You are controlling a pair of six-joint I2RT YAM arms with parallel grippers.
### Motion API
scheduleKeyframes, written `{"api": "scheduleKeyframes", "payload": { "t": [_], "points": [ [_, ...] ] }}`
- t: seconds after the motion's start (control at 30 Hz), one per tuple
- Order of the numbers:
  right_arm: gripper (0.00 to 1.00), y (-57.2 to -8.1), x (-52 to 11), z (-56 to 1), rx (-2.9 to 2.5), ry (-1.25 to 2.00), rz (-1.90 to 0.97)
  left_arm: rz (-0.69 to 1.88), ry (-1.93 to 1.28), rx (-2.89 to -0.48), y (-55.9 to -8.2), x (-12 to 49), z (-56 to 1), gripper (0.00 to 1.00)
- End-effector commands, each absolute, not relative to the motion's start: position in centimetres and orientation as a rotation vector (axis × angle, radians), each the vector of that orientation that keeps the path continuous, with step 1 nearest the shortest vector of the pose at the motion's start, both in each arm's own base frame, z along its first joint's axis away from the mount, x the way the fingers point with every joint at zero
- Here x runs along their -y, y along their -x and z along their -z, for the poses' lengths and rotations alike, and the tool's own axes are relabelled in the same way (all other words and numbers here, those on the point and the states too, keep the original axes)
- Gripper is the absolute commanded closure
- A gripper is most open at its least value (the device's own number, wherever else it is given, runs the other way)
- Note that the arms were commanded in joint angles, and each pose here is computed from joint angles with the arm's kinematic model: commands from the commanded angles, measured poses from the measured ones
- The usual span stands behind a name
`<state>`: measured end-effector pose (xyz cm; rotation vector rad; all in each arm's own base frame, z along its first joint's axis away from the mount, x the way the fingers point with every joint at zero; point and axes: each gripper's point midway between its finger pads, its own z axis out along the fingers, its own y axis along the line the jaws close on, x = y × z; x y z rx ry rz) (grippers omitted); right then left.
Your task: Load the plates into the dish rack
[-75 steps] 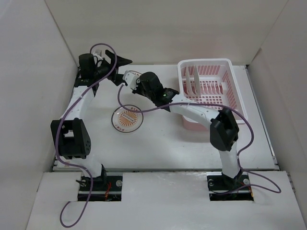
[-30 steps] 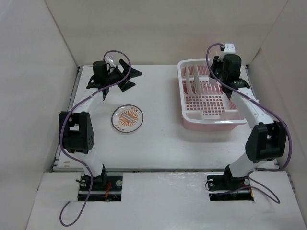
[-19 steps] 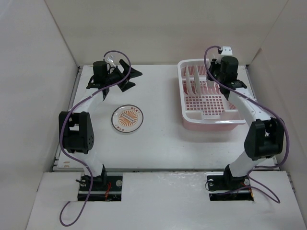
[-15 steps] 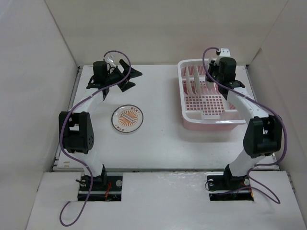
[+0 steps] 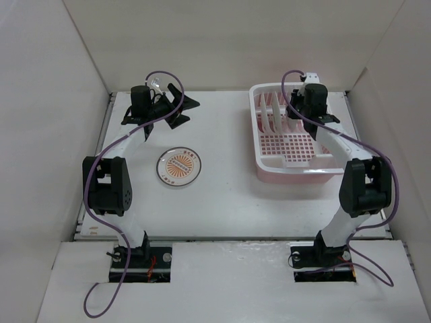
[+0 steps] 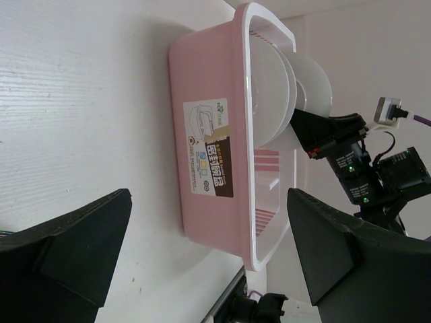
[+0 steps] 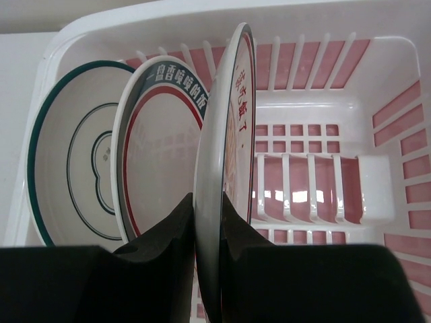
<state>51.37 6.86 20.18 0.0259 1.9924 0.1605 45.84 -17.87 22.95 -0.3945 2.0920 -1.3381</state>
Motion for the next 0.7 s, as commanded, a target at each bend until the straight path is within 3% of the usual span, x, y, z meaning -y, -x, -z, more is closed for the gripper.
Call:
{"api": "scheduleKeyframes", "payload": {
  "t": [0.0, 0.67],
  "points": [
    [1.00, -52.4, -7.0, -22.1, -1.906, -0.034, -0.177, 1.332, 0.305, -2.006, -45.2, 17.7, -26.3, 0.00],
    [0.95, -52.7, -6.6, -19.3, -1.998, -0.039, -0.141, 1.343, 0.287, -2.017, -45.4, 17.9, -26.1, 0.00]
  ]
}}
